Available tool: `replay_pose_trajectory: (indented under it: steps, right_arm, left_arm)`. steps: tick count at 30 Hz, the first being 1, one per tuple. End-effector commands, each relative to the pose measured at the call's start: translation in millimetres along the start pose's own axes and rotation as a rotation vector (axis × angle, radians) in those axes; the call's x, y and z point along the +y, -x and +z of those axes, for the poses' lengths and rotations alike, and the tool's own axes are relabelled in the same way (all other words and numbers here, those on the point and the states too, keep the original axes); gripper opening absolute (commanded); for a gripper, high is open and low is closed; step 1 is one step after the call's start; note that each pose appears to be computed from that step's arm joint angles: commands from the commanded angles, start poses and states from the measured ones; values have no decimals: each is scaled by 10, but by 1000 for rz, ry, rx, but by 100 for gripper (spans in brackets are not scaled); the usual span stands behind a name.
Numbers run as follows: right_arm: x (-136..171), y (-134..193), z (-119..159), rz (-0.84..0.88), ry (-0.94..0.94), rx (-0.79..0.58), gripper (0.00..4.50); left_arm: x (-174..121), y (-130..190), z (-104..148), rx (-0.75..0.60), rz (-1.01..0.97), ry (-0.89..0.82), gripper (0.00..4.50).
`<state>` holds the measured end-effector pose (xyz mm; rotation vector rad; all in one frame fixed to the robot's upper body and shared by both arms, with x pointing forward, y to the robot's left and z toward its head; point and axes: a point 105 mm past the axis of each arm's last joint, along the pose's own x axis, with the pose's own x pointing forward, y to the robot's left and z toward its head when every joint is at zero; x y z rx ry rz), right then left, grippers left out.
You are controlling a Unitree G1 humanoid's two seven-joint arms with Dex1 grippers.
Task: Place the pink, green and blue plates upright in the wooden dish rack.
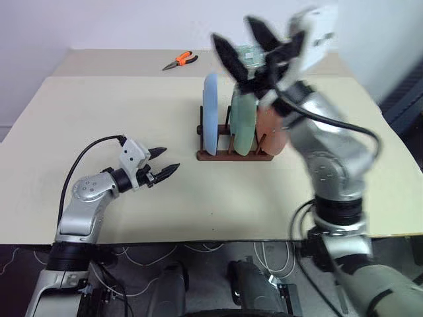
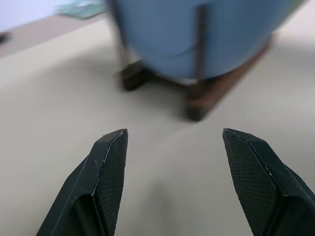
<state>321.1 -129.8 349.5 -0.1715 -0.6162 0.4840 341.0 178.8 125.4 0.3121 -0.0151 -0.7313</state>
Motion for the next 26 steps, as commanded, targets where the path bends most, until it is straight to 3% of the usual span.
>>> replay_pose_trajectory:
  steps: [1,5,10,15,26]
  right_arm:
    - [-449,495,-182,-88,122,154,364]
    - [-579,1127,-673,-106,61,384,364]
    - [-331,1674,-1249,-57,-19,596,364]
    - [-323,1809,-1411,-69,-61,615,364]
    - [-442,1656,-1474,-15,-2,607,364]
  left_arm:
    - [192,37,34,-16,73,-51,315]
    - [241,55,-79,9,92,-60,315]
    - [192,94,-222,36,90,-42,315]
    - [112,106,-234,34,85,-26,315]
    - [12,184,-250,38,118,-9,315]
